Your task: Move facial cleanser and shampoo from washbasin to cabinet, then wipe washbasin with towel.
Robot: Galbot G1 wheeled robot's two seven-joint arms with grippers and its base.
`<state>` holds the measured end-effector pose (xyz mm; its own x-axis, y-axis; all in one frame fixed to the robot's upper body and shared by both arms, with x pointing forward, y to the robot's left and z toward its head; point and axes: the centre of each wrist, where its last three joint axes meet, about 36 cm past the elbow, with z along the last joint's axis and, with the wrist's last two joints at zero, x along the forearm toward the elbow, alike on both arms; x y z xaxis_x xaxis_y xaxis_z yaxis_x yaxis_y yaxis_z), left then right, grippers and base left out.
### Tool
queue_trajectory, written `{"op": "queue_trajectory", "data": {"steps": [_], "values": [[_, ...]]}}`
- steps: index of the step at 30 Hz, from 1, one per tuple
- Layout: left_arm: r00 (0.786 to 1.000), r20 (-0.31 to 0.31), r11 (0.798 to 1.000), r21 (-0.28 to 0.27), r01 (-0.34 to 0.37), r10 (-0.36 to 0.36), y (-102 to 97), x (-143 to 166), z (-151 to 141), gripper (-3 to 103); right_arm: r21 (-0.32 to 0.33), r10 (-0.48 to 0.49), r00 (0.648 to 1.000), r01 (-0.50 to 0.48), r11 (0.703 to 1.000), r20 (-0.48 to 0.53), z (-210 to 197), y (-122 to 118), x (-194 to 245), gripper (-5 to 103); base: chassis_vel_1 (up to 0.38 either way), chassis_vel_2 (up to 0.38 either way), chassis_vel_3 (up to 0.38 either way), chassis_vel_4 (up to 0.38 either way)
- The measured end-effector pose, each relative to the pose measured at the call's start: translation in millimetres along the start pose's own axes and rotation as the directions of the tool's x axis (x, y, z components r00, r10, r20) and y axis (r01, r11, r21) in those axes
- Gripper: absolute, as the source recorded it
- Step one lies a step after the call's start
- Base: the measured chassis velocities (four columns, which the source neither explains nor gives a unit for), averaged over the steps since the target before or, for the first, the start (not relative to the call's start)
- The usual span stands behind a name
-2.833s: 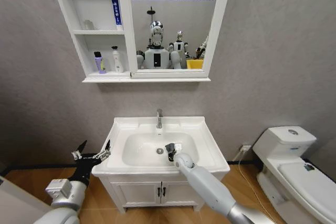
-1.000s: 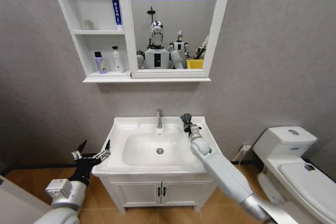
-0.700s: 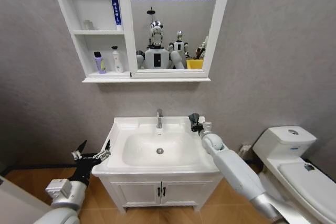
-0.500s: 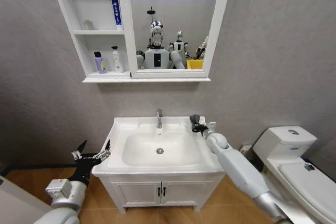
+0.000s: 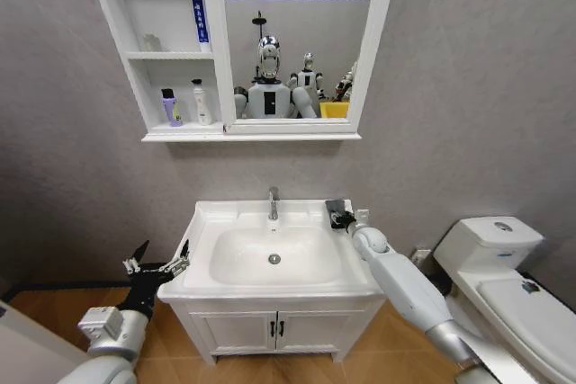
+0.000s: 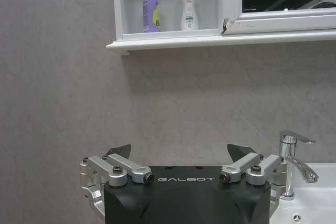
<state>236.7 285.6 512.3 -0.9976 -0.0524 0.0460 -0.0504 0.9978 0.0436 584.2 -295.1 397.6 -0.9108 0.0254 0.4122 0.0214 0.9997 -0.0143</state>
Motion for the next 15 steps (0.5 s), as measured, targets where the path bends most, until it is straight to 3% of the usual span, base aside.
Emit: {"op": "queue_trajectory", "data": {"steps": [6, 8, 15], "values": [[1.0, 0.0, 1.0, 0.0, 0.0, 0.0, 0.0, 0.0, 0.0, 100, 0.006, 0.02, 1.0, -0.02, 1.0, -0.009, 3.1, 0.8, 1.1, 85, 0.0, 0.0, 0.0, 0.0], [1.0, 0.0, 1.0, 0.0, 0.0, 0.0, 0.0, 0.0, 0.0, 100, 0.016, 0.024, 1.0, -0.024, 1.0, -0.006, 3.2, -0.5, 2.4, 95, 0.0, 0.0, 0.0, 0.0], [1.0, 0.0, 1.0, 0.0, 0.0, 0.0, 0.0, 0.0, 0.0, 100, 0.06, 0.037, 0.998, -0.04, 0.997, 0.044, -5.1, -4.1, 9.5, 100, 0.0, 0.0, 0.0, 0.0]]}}
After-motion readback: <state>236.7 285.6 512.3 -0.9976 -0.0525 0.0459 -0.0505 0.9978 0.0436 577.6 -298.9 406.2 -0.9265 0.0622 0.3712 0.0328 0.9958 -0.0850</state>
